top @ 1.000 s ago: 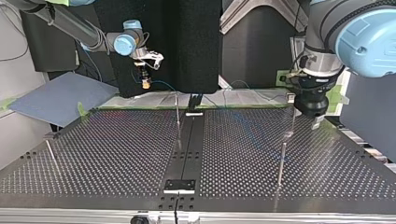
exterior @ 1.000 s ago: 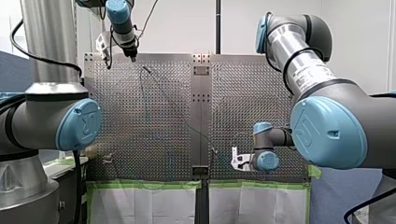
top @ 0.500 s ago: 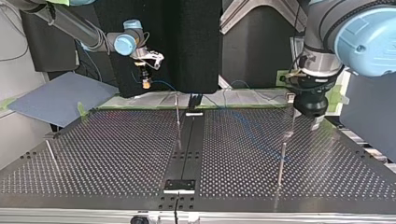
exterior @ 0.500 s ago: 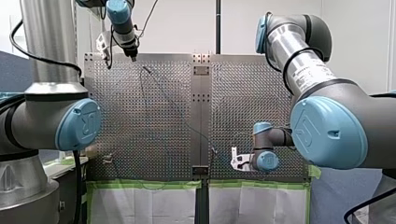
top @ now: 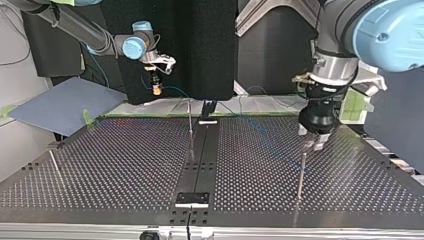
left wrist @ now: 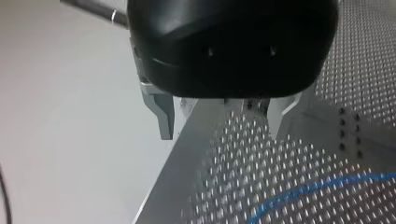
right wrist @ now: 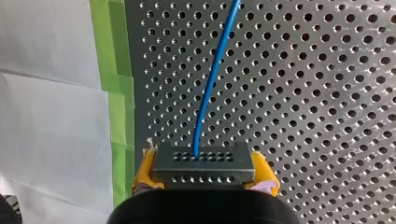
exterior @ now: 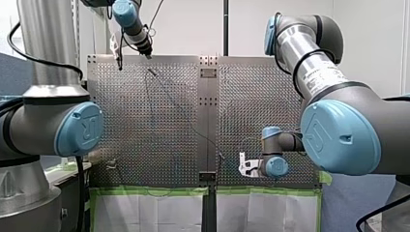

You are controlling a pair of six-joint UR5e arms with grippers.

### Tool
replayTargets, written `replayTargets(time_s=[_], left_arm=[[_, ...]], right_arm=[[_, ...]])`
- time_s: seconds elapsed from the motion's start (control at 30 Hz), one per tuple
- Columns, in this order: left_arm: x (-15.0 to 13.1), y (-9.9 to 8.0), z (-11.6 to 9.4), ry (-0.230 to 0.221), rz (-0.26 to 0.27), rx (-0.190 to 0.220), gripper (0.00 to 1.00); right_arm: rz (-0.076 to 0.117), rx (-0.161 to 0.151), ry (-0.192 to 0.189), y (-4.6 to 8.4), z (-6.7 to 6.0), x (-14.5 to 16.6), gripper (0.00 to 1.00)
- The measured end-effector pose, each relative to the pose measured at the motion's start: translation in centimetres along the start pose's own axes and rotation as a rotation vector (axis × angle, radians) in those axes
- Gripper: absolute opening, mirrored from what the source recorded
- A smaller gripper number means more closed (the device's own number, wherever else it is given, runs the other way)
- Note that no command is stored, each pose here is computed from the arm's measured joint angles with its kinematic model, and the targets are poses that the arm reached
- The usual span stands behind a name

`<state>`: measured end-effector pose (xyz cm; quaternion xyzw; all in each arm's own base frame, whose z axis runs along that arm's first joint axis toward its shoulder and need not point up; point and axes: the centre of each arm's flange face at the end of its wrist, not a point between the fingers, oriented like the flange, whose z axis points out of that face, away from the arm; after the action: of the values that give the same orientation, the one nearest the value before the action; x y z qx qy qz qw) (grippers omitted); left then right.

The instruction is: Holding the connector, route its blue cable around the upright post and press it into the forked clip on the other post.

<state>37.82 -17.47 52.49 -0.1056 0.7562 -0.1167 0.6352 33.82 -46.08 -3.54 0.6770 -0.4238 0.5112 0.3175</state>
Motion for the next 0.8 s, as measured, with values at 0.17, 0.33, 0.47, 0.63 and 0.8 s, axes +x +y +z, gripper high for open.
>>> replayTargets(time_s=[0.17, 0.33, 0.47, 0.63, 0.8], left_arm=[[0.8, -1.2, 0.1, -0.004, 0.035, 0.071, 0.98], [3.6, -1.4, 1.3, 0.022, 0.065, 0.085, 0.98], [6.2, -1.3, 2.6, 0.044, 0.106, 0.065, 0.98], [8.0, -1.7, 3.8, 0.040, 0.157, 0.049, 0.98], [8.7, -2.3, 4.5, 0.012, 0.201, 0.039, 0.98]], right_arm=[[0.001, 0.000, -0.002, 0.0, 0.0, 0.0, 0.00], [0.001, 0.000, -0.005, 0.0, 0.0, 0.0, 0.00], [0.003, -0.003, -0.013, 0.1, 0.0, 0.0, 0.00], [0.006, -0.005, -0.031, 0.1, -0.1, -0.1, 0.00], [0.009, -0.006, -0.037, 0.1, -0.2, -0.2, 0.00]])
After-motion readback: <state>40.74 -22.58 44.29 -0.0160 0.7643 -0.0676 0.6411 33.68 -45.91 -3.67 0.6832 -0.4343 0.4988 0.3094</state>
